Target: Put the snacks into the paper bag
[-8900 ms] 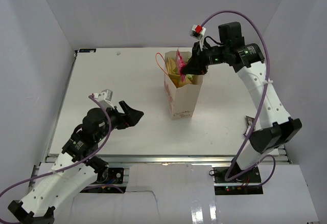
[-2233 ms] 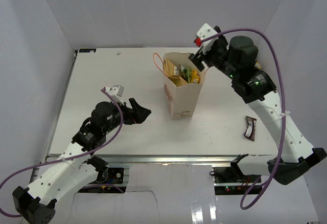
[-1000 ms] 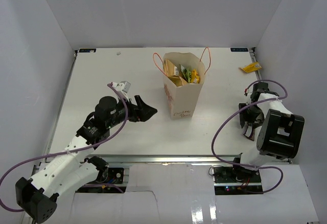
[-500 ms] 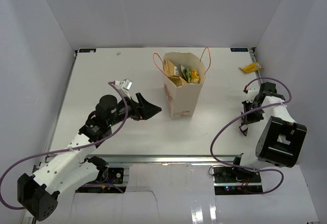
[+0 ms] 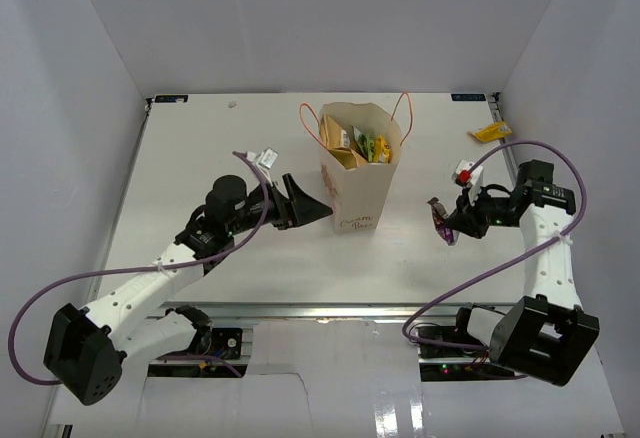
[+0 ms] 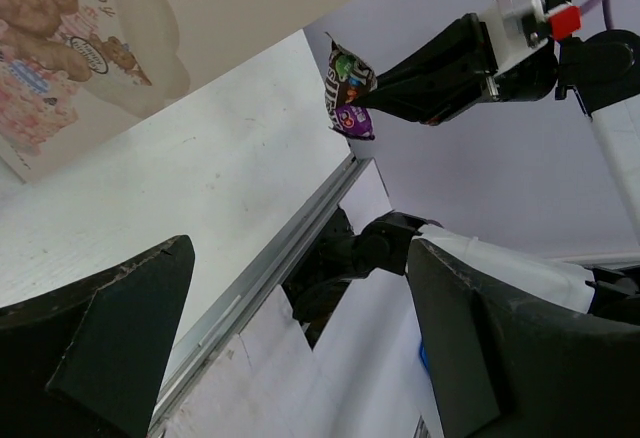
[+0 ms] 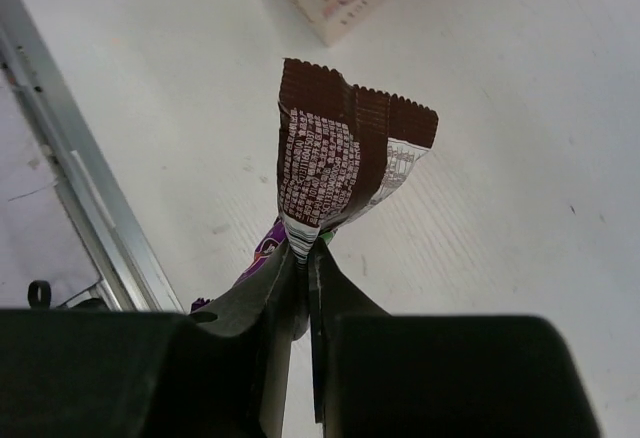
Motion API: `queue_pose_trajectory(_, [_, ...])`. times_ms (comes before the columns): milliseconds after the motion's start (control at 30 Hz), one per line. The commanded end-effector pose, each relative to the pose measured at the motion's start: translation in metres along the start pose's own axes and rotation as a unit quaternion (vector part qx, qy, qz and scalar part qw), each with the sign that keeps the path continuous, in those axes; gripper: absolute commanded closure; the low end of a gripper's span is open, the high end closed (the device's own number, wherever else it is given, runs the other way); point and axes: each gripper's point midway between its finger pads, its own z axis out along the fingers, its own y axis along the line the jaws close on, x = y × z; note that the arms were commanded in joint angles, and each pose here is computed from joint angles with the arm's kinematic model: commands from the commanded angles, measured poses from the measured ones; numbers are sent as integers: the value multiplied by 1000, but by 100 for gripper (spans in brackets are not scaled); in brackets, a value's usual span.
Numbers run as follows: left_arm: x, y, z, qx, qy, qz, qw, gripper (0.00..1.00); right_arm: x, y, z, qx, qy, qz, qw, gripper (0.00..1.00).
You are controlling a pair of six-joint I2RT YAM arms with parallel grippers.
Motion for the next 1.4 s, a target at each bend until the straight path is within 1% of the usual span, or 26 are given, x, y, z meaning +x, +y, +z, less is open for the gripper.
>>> queue_pose_trajectory(0, [-10, -33, 6, 44, 1, 8, 999, 2, -40, 43, -3, -83, -73, -103, 989, 87])
queue_pose_trajectory(100, [-6, -38, 20, 44, 17, -2, 999, 2, -52, 64, 4, -118, -72, -150, 979, 87])
queue_pose_trajectory(133, [-4, -42, 29, 45, 27, -6, 999, 2, -55, 69, 6, -124, -66, -143, 980, 87])
queue_pose_trajectory(167, [-3, -44, 34, 45, 30, -10, 998, 2, -63, 74, 12, -125, -65, -180, 973, 87])
queue_pose_trajectory(200, [-2, -45, 38, 44, 34, -12, 998, 2, -68, 81, 16, -134, -66, -197, 969, 87])
queue_pose_trajectory(233, [3, -48, 47, 43, 45, -16, 998, 2, -72, 89, 18, -133, -65, -188, 971, 87])
queue_pose_trajectory(267, [5, -48, 52, 41, 49, -20, 998, 2, -81, 83, 22, -116, -69, -213, 968, 87])
queue_pose_trajectory(300, [9, -51, 57, 41, 55, -23, 997, 2, -87, 95, 28, -131, -71, -231, 962, 88])
queue_pose_trajectory(367, [14, -47, 70, 33, 69, -36, 996, 2, -95, 100, 31, -128, -68, -229, 963, 88])
queue_pose_trajectory(400, [17, -48, 73, 33, 75, -39, 996, 4, -105, 105, 35, -133, -77, -240, 958, 88])
queue_pose_trajectory(467, [26, -48, 81, 30, 91, -47, 994, 6, -119, 106, 35, -134, -91, -237, 958, 88])
queue_pose_trajectory(600, [38, -49, 90, 26, 111, -57, 992, 12, -132, 104, 36, -131, -95, -247, 956, 88])
queue_pose_trajectory(633, [39, -50, 92, 26, 115, -58, 991, 17, -132, 103, 37, -127, -91, -249, 956, 88])
queue_pose_trajectory(700, [41, -51, 97, 27, 121, -59, 991, 21, -134, 104, 39, -126, -90, -255, 955, 88])
queue_pose_trajectory(733, [40, -54, 97, 30, 121, -58, 991, 25, -135, 103, 39, -124, -90, -256, 954, 88])
queue_pose_trajectory(933, [39, -59, 103, 32, 123, -62, 990, 31, -132, 113, 42, -141, -90, -261, 951, 88])
queue_pose_trajectory(1033, [38, -63, 105, 38, 126, -63, 989, 45, -132, 115, 42, -142, -91, -263, 950, 88])
queue_pose_trajectory(1067, [37, -65, 105, 40, 126, -62, 989, 56, -133, 116, 41, -142, -92, -264, 950, 88])
queue_pose_trajectory(1133, [37, -69, 105, 46, 130, -63, 988, 67, -134, 117, 41, -144, -94, -264, 949, 88])
queue_pose_trajectory(1167, [34, -73, 105, 51, 129, -61, 989, 77, -133, 119, 40, -146, -94, -263, 949, 86])
queue_pose_trajectory(1200, [34, -76, 104, 54, 129, -61, 988, 82, -134, 119, 39, -147, -95, -263, 949, 84])
queue_pose_trajectory(1233, [32, -79, 103, 57, 128, -60, 988, 86, -135, 121, 37, -147, -98, -266, 948, 81])
queue_pose_trajectory(1267, [29, -84, 101, 62, 125, -58, 989, 89, -136, 122, 36, -148, -99, -268, 947, 73])
queue_pose_trajectory(1300, [28, -86, 99, 64, 124, -55, 989, 95, -135, 123, 33, -149, -98, -269, 946, 67])
queue_pose_trajectory(1333, [26, -89, 97, 65, 121, -52, 989, 97, -136, 125, 31, -148, -101, -272, 945, 61])
queue_pose_trajectory(1367, [21, -96, 91, 70, 114, -45, 990, 98, -138, 125, 28, -146, -104, -271, 946, 50])
